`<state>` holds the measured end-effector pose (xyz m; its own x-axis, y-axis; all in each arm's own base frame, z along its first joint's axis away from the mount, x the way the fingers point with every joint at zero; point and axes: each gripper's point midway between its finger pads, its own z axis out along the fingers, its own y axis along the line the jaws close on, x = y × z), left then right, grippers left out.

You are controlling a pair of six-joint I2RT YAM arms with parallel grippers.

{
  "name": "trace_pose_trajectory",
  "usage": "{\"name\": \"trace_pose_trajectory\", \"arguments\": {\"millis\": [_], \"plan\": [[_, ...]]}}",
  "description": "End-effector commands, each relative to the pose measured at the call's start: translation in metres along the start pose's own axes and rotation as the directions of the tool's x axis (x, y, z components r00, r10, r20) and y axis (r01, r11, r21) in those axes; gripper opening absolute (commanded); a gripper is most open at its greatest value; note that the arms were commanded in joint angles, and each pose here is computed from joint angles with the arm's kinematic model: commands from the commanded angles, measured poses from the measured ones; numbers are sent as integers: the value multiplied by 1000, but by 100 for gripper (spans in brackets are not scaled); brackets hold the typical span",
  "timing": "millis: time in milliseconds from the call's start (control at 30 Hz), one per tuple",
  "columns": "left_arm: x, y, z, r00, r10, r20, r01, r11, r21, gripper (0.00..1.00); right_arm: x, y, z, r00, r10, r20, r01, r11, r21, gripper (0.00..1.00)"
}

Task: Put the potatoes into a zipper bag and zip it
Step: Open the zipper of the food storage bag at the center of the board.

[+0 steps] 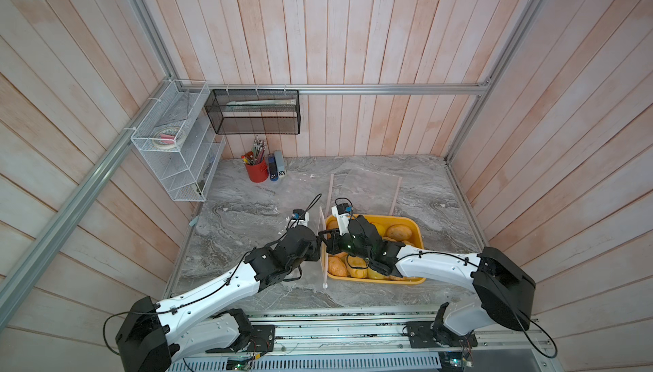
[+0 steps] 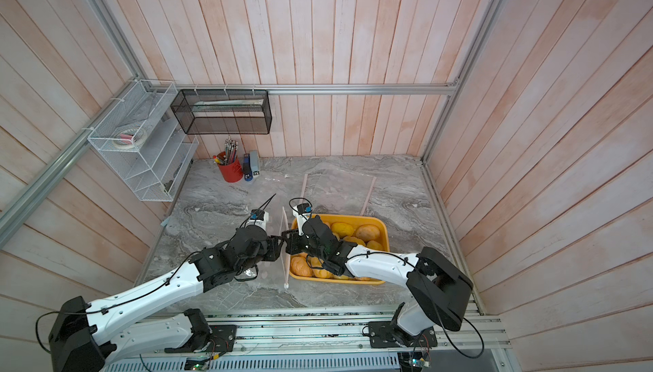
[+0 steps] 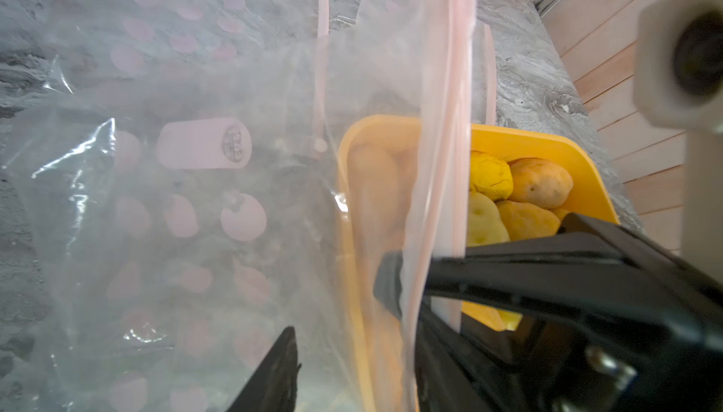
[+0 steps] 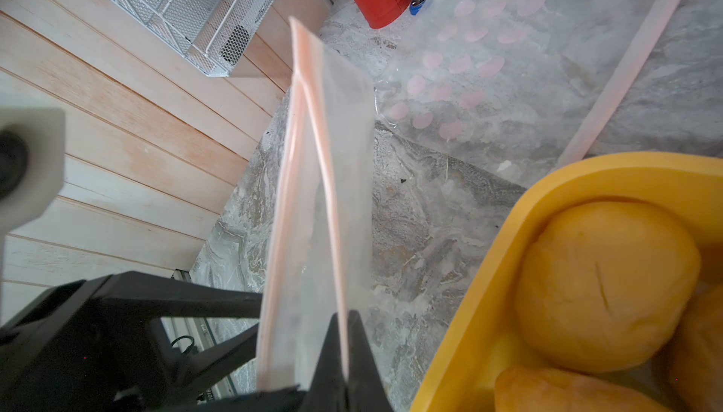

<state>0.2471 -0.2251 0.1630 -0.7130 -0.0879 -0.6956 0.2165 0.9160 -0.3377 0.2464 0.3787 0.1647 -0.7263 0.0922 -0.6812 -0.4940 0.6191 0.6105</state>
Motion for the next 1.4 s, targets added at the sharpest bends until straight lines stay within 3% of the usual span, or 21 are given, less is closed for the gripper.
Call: {"name": "trace_pose_trajectory", "arguments": {"millis": [0, 100, 333, 467, 600, 800, 967, 1133, 1367], "plan": [[4, 1, 4, 1000, 5, 3, -5, 1000, -3, 45, -7, 4, -5, 1000, -1, 21, 1, 1000, 12, 0], [5, 6, 8, 1000, -5, 4, 5, 999, -31, 34, -9, 6, -7, 1000, -3, 28, 2, 1000, 11, 0], [7, 3, 16, 1000, -4, -11, 4, 999, -38, 30, -11, 6, -9, 999, -3, 37, 3, 1000, 18, 0], [5, 12, 16, 1000, -2, -2, 2, 996, -86, 11, -11, 1, -11, 999, -6, 43, 4, 999, 46, 0], [-5, 26, 4, 1000, -2, 31, 7, 985, -174, 0, -6, -10, -11, 999, -6, 41, 2, 996, 89, 0], [-27, 38, -33, 998, -53, 32, 60, 956, -287, 0, 2, -28, -10, 999, -7, 34, 1, 987, 159, 0], [-33, 47, -62, 993, -116, -27, 95, 910, -405, 0, 9, -35, -8, 1000, -4, 24, 0, 985, 170, 0], [-44, 43, -68, 993, -76, -93, 24, 883, -469, 0, 17, -40, -3, 1000, -3, 9, 2, 985, 172, 2], [-40, 43, -41, 992, -42, -122, -26, 857, -514, 0, 27, -43, 3, 1000, -7, -17, 9, 987, 161, 18]]}}
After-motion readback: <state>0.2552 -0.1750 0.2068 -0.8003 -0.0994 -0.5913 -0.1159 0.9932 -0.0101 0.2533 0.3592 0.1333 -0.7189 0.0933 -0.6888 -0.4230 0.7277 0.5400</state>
